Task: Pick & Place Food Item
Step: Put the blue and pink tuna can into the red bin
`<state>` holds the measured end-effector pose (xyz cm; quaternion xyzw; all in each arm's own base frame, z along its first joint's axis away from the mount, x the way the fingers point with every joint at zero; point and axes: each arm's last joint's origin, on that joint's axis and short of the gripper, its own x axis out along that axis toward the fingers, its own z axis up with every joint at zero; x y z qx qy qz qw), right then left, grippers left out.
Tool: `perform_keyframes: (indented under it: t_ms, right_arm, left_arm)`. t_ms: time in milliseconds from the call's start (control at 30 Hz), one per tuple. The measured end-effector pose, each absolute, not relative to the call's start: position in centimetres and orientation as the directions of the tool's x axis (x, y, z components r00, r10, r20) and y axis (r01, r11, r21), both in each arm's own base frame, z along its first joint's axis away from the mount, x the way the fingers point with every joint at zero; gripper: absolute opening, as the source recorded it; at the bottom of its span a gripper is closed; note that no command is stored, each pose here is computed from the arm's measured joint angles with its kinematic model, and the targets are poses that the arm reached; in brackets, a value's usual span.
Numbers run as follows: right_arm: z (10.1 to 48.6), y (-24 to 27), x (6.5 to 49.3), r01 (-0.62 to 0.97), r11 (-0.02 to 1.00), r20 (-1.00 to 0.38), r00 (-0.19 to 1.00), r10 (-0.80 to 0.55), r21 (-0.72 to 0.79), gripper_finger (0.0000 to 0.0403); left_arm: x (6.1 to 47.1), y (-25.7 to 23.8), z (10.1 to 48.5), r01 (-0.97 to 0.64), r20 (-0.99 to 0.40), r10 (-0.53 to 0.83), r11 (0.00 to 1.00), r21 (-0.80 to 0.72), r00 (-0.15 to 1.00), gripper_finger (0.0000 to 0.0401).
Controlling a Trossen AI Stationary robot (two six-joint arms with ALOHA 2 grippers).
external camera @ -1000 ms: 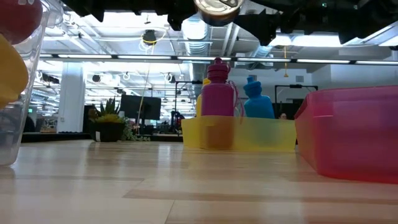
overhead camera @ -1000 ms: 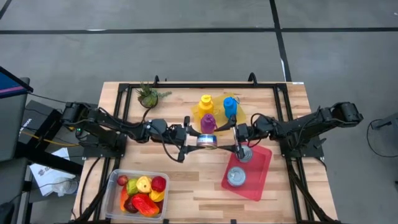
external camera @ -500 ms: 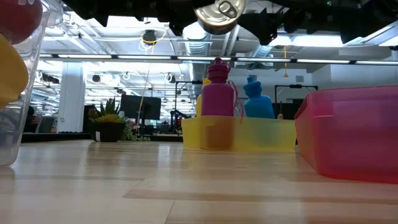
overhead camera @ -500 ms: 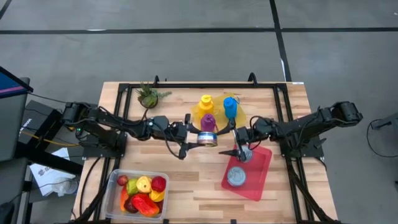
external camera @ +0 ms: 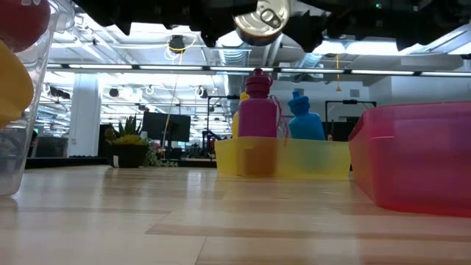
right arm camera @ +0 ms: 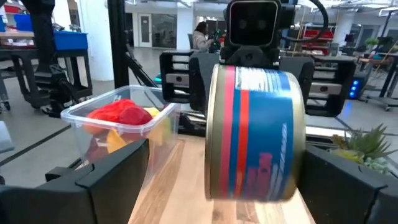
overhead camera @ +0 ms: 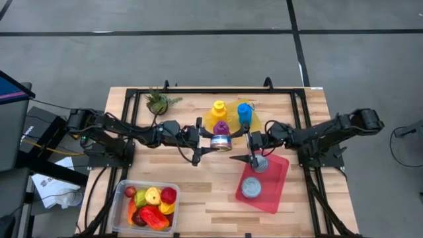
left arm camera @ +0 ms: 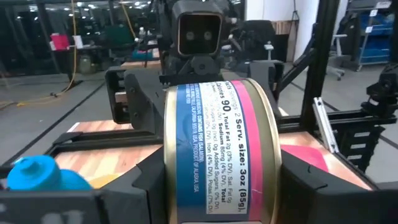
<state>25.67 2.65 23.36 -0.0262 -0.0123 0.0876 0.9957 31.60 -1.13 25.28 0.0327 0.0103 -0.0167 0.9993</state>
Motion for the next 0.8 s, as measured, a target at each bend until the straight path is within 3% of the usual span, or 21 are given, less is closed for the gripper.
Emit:
perform_keyframes:
  t_ms: [333,500,633,800]
  right_arm:
    - [23.0,2.3,29.0,-0.159,0.984,-0.028,0.987,0.157,-0.076,0.0350]
    - [23.0,2.6,28.9,-0.164,0.984,-0.070,0.985,0.159,-0.072,0.0282]
    - [23.5,3.0,28.2,-0.157,0.987,-0.092,0.984,0.154,-0.028,0.0188]
    - [23.9,3.7,27.8,-0.139,0.990,-0.108,0.985,0.137,-0.009,0.0181]
  left_arm:
    - [31.7,-1.2,24.9,0.048,-0.034,-0.047,0.998,0.050,0.998,0.0184]
    - [31.7,-1.2,24.8,0.058,-0.047,-0.056,0.997,0.048,0.997,0.0184]
    - [31.7,-1.4,24.6,0.070,-0.076,-0.067,0.997,0.043,0.995,0.0184]
    - [31.7,-1.7,24.7,0.088,-0.072,-0.086,0.995,0.034,0.994,0.0184]
